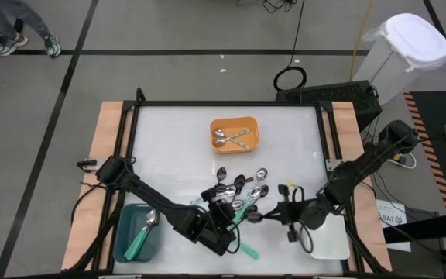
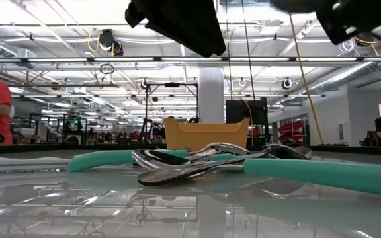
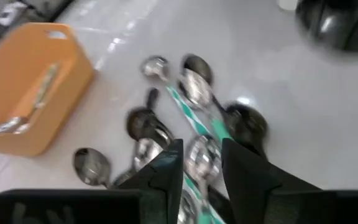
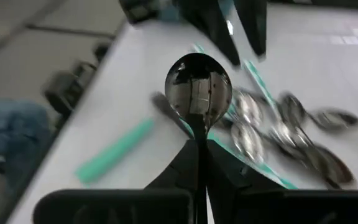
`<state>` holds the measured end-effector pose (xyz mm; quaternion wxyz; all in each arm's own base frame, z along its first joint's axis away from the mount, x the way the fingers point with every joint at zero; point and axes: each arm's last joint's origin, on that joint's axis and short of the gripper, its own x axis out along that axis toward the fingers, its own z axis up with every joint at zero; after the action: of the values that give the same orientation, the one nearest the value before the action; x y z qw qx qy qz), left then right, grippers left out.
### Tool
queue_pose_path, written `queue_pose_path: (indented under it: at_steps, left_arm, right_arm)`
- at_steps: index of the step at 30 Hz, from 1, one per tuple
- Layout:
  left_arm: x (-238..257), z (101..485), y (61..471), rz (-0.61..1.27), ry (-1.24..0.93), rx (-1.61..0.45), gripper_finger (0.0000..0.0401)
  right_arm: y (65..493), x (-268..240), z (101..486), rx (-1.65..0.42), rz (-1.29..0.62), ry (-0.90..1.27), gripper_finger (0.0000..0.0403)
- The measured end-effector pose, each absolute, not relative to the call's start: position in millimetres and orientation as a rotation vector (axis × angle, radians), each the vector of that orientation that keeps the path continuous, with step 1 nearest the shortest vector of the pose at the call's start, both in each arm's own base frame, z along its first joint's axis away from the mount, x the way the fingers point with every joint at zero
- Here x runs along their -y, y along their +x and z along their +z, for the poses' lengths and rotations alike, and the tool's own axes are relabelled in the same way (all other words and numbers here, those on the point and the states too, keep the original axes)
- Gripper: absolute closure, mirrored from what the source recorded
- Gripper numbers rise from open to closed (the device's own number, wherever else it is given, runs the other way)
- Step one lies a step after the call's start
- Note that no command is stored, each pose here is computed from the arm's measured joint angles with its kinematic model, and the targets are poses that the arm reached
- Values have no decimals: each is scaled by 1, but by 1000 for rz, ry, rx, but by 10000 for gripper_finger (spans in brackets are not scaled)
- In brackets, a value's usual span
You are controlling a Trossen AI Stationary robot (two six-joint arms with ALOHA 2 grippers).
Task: Sort silverware by color (type)
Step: Put the black spoon into the white bin
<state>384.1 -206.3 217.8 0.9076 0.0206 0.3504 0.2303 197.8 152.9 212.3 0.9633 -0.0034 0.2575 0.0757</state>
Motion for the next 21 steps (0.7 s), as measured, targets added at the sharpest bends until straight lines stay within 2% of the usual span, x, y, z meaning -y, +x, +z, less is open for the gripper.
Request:
queue_pose_path:
  at_steps: [5, 13, 21]
  left_arm:
    - [220, 220, 381, 407, 71, -703, 288]
    - [230, 236, 407, 251, 110, -496, 288]
    - [234, 223, 434, 109, 140, -362, 287]
  right_arm:
    - [200, -160, 221, -379, 271, -26, 394]
    - [204, -165, 240, -167, 331, -78, 394]
    - [204, -166, 242, -134, 342, -100, 394]
